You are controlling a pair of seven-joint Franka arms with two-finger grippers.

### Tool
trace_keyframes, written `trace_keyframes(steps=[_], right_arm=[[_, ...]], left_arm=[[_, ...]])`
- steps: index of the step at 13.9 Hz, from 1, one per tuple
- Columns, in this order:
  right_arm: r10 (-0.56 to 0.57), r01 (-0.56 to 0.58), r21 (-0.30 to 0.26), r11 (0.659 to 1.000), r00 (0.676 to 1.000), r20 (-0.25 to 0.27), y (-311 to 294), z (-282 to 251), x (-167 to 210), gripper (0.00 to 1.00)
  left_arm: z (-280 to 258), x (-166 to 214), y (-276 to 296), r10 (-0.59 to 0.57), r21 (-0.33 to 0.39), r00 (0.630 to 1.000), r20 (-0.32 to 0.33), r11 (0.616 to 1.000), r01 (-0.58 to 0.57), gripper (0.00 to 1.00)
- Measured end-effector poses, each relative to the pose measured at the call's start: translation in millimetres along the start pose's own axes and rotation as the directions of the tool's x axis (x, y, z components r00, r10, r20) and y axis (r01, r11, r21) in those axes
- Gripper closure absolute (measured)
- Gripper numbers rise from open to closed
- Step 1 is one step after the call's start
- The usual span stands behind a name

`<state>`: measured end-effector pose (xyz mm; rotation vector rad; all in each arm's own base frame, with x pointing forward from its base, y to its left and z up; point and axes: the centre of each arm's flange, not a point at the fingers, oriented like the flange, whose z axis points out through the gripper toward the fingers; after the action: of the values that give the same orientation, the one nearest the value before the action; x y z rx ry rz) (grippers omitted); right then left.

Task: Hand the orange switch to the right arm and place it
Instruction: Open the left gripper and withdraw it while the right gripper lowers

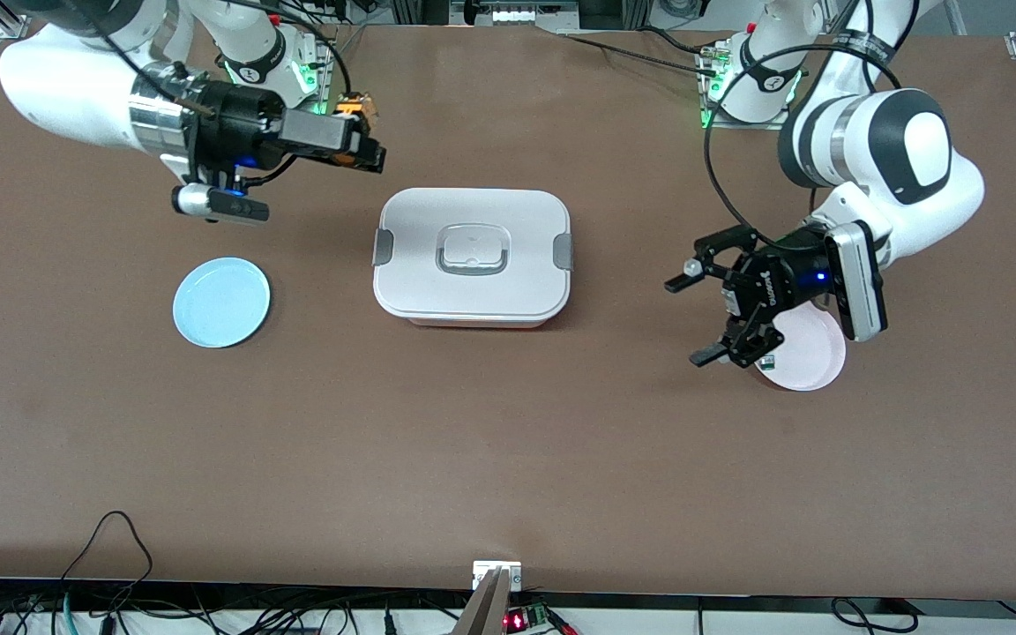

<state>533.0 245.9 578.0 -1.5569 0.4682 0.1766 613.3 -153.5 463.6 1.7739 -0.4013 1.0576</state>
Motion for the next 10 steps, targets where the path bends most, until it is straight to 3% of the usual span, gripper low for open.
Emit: trace_keyframes(steps=[3, 6, 10], right_arm=[[0.002, -0.003, 0.017, 1.0, 1.0, 0.009, 2.3, -29.7, 23.0, 0.99], [-0.015, 0.015, 0.002, 1.0, 1.0, 0.014, 17.7, -54.6, 45.3, 0.99], [-0.031, 0.032, -0.059, 0.998, 0.999, 0.02, 42.9, -91.7, 75.3, 0.99]], left_arm=[[-49.8, 20.1, -29.2, 0.082, 0.148, 0.976, 0.201, 0.982, -0.113, 0.0], [-87.6, 52.0, -26.6, 0.058, 0.291, 0.924, 0.378, 0.94, -0.178, 0.0], [-128.5, 58.7, -45.6, 0.07, 0.356, 0.837, 0.542, 0.884, -0.304, 0.0]])
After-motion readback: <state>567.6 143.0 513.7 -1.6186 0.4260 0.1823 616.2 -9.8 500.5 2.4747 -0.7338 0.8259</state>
